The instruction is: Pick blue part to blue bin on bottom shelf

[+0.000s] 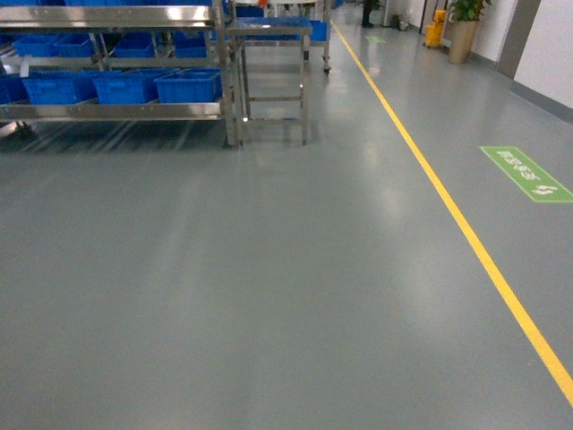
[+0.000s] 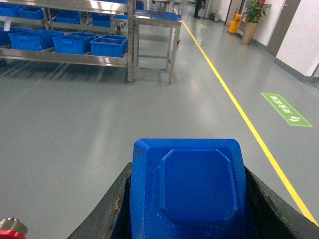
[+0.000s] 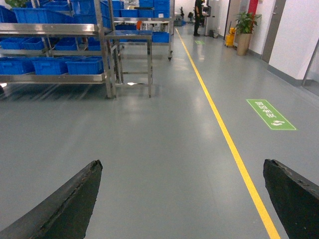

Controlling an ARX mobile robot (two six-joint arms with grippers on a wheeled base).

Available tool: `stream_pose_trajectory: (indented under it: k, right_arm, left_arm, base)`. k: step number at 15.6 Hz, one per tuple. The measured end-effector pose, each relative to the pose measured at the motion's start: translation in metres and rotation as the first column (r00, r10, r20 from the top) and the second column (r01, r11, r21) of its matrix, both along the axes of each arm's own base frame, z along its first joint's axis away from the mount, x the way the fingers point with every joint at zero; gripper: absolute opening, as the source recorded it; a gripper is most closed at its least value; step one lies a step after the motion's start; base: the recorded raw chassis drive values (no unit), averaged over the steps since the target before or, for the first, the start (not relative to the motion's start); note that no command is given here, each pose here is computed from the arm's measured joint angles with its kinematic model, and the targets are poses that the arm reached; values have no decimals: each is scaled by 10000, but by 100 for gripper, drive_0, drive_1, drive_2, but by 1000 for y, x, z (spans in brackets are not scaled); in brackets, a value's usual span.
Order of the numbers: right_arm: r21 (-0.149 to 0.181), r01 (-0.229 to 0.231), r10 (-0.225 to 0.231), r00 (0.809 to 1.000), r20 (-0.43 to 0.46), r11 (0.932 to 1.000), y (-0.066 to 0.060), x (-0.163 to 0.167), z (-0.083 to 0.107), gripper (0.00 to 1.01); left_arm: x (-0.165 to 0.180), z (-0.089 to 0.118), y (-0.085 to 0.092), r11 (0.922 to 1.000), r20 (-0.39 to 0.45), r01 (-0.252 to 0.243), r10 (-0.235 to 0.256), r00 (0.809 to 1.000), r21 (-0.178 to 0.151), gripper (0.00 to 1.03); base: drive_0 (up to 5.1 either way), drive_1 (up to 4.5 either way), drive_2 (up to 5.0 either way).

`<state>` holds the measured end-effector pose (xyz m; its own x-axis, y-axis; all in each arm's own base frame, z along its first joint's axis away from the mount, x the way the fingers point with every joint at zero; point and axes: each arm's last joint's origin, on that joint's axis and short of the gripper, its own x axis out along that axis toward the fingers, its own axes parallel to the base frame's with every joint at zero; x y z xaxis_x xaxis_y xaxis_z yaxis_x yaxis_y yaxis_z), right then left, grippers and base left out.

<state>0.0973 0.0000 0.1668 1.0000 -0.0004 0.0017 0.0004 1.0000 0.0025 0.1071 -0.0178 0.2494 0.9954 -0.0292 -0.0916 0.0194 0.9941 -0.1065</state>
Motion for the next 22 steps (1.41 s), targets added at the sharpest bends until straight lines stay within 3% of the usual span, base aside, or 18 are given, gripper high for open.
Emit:
stream_pose_trajectory:
  k: [6,22]
  right_arm:
    - [4,-4,4,10000,4,10000,0,0,0,98]
    - [0,-4,4,10000,46,10000,0,0,0,98]
  left_arm:
    - [0,0,0,10000,15,0,0,10000,-3,44]
    - [0,1,0,10000,67,4,-4,10000,-15,44]
  base:
    - [0,0,0]
    - [-8,401,-417]
